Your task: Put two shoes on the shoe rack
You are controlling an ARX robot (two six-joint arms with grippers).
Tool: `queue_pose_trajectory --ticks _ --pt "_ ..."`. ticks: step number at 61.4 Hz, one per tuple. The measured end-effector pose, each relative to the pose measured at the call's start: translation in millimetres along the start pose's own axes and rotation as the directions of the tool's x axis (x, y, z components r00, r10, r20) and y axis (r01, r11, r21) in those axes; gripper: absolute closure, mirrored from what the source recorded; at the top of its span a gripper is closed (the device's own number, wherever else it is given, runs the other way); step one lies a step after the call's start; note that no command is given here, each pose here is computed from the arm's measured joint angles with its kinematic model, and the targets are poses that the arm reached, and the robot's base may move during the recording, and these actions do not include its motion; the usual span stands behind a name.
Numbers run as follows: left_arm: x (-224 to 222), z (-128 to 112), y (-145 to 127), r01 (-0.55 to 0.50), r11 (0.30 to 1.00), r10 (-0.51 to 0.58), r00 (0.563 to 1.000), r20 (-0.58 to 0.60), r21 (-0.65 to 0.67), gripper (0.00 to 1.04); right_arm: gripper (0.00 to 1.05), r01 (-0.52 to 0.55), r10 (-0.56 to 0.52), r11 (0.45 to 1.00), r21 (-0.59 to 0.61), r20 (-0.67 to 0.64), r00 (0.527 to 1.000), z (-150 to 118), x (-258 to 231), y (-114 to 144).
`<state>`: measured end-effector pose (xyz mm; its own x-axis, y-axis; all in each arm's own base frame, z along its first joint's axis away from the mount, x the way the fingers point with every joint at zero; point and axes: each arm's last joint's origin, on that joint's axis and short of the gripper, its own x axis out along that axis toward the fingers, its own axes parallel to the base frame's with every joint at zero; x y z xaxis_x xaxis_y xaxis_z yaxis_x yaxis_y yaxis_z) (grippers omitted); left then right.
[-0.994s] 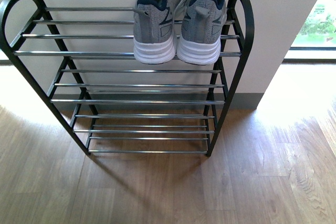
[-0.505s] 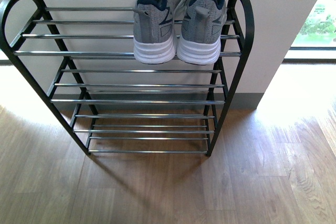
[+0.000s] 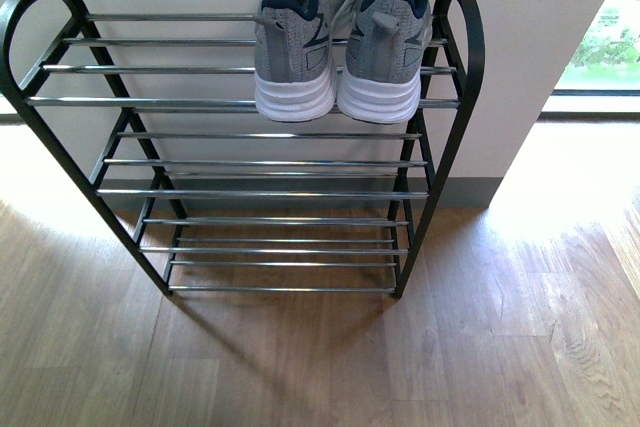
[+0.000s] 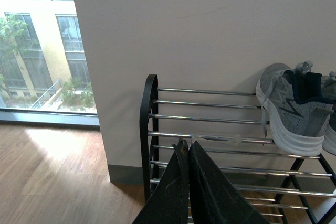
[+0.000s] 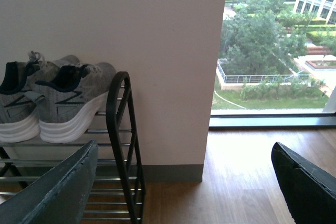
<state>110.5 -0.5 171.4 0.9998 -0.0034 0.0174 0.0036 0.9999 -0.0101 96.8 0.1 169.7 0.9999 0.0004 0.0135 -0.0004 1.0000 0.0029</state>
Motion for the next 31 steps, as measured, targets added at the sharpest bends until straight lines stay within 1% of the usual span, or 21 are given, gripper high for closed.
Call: queue_pose_trajectory --ticks 10,13,16,26,30,31 --pt "-3.8 -0.7 0.0 0.000 1.000 0.000 1.000 -0.003 0.000 1.04 0.09 0.000 0.000 1.000 0.000 0.000 1.000 0.0 0.0 0.0" --pt "-9.2 -5.0 0.1 0.000 1.000 0.000 0.999 -0.037 0.000 1.04 0.09 0.000 0.000 1.000 0.000 0.000 1.000 0.0 0.0 0.0" --pt "-12.5 -3.7 0.0 0.001 1.000 -0.001 1.000 -0.016 0.000 1.04 0.09 0.000 0.000 1.000 0.000 0.000 1.000 0.0 0.0 0.0" --pt "-12.7 -4.1 0.2 -0.001 1.000 0.001 1.000 -0.020 0.000 1.03 0.09 0.000 0.000 1.000 0.000 0.001 1.000 0.1 0.0 0.0" --pt "-12.7 -4.1 0.2 -0.001 1.000 0.001 1.000 -0.019 0.000 0.93 0.09 0.000 0.000 1.000 0.000 0.001 1.000 0.1 0.0 0.0" --pt "-12.7 -4.1 0.2 -0.001 1.000 0.001 1.000 -0.019 0.000 0.88 0.09 -0.001 0.001 1.000 0.000 0.001 1.000 0.1 0.0 0.0"
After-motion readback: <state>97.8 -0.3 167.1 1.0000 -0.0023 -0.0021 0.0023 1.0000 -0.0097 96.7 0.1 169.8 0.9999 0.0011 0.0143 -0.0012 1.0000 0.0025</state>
